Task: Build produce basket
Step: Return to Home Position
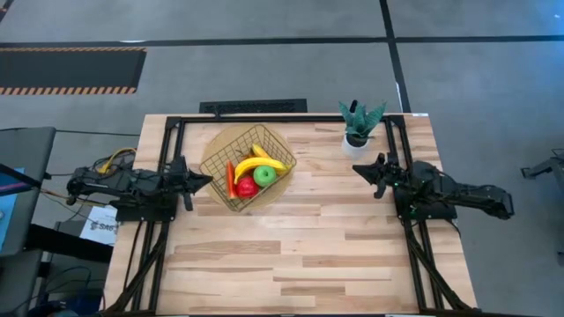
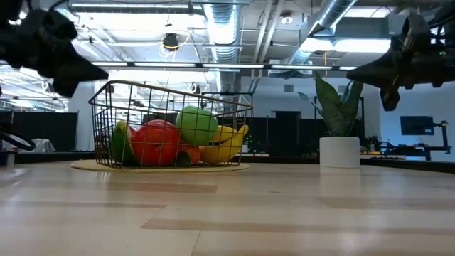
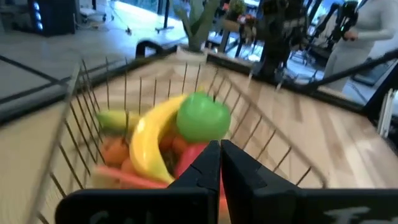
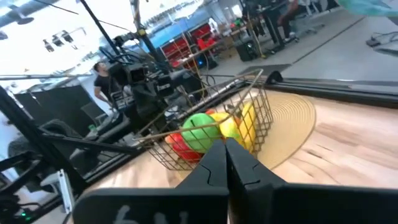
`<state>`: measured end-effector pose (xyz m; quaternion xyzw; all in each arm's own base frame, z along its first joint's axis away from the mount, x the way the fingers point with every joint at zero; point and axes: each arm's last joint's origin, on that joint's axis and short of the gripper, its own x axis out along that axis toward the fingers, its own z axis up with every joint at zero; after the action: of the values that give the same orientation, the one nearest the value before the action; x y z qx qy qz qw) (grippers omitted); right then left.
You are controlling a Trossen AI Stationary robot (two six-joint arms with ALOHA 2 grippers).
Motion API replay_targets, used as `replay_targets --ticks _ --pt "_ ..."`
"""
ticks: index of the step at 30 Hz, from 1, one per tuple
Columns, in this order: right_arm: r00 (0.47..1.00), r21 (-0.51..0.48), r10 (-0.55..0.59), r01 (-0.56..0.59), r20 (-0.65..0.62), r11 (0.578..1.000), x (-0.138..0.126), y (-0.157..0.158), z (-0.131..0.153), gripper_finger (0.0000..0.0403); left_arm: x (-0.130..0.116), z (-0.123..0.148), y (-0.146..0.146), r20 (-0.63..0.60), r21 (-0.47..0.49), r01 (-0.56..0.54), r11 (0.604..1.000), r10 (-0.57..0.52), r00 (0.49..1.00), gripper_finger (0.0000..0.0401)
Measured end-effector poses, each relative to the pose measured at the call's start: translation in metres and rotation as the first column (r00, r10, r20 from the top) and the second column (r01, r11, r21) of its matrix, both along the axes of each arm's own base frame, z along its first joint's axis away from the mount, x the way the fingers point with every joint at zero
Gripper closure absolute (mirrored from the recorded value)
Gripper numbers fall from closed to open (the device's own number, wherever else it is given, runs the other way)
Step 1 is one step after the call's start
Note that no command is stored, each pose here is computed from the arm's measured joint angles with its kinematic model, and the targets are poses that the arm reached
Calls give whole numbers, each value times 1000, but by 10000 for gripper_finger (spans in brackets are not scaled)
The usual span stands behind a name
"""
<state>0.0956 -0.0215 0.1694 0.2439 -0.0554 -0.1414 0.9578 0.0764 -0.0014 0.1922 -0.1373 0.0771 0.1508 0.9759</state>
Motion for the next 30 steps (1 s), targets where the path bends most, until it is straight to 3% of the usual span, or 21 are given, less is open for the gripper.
replay_targets --ticks 6,15,30 --pt "1000 24 -5 5 -1 1000 0 -1 -1 401 10 -21 -3 18 -22 46 999 -46 999 401" --pt "1000 50 -15 15 -5 999 1 -1 -2 401 12 -22 -10 34 -73 278 958 -276 961 401" --pt "993 39 -18 22 -118 999 7 -2 -11 372 10 -24 -10 -16 -75 277 958 -279 960 401"
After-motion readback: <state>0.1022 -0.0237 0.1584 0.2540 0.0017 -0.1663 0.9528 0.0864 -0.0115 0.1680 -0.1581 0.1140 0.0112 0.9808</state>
